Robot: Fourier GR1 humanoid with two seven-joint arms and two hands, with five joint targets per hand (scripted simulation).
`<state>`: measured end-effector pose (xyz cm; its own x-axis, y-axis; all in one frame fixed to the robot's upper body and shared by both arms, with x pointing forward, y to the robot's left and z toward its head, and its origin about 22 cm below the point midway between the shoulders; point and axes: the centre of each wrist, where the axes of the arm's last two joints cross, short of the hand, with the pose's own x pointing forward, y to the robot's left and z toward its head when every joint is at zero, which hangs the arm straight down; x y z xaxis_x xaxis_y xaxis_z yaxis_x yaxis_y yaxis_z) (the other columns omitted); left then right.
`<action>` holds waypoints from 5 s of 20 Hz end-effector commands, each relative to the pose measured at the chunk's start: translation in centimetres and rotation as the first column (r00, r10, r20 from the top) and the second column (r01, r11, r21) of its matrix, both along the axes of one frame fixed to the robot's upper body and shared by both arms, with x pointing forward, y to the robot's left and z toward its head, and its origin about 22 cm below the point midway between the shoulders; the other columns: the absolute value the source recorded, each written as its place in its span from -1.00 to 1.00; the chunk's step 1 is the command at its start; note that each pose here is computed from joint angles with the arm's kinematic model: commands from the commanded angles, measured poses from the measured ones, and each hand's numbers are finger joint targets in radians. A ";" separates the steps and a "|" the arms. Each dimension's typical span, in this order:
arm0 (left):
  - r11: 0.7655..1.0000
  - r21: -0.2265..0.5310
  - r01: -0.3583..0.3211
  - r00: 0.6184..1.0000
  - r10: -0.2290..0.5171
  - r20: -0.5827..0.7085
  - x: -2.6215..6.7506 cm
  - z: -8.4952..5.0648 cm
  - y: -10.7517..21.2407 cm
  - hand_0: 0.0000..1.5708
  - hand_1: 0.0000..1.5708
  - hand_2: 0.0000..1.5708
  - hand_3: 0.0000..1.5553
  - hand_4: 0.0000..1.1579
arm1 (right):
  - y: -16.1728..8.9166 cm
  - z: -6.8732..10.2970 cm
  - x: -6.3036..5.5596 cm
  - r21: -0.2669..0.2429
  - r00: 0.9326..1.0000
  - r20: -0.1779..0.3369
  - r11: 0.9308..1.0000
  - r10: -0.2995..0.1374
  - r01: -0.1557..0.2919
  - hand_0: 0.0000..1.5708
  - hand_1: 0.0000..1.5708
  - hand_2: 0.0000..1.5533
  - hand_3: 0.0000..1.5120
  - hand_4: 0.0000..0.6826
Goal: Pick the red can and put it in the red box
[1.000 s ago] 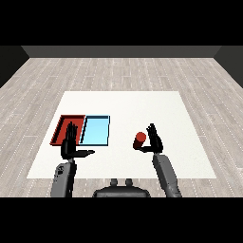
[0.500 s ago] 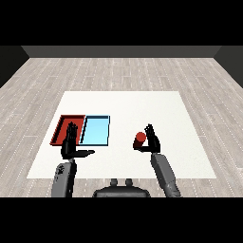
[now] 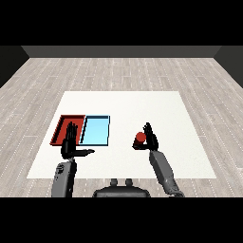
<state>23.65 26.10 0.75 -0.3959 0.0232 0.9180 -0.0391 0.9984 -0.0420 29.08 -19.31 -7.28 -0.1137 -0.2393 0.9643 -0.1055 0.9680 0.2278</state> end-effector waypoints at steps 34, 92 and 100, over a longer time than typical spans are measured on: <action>0.999 0.040 -0.015 1.000 0.015 0.009 0.07 0.7 -0.4 -1.00 -1.00 -1.00 -1.00 -1.00 | 1.3 2.5 1.5 -0.195 0.999 0.013 0.979 -0.050 0.052 0.87 0.87 0.87 0.89 0.89; 0.943 0.050 0.330 0.931 -0.317 -0.180 4.16 2.2 -16.8 -1.00 -1.00 -1.00 -1.00 -1.00 | 13.1 9.7 1.2 -0.121 0.949 0.290 0.988 0.122 -0.090 0.85 0.85 0.84 0.83 0.80; 0.936 0.084 0.341 0.929 -0.323 -0.181 5.21 1.7 -19.3 -1.00 -1.00 -1.00 -1.00 -1.00 | 14.0 12.8 0.1 -0.066 0.946 0.296 0.991 0.134 -0.120 0.84 0.84 0.86 0.85 0.62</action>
<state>28.60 8.45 2.58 -0.2348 0.0285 0.9716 0.2878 0.9568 0.0415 29.13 -6.22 5.13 -0.3722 -0.1980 0.9068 -0.2573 0.9607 0.1042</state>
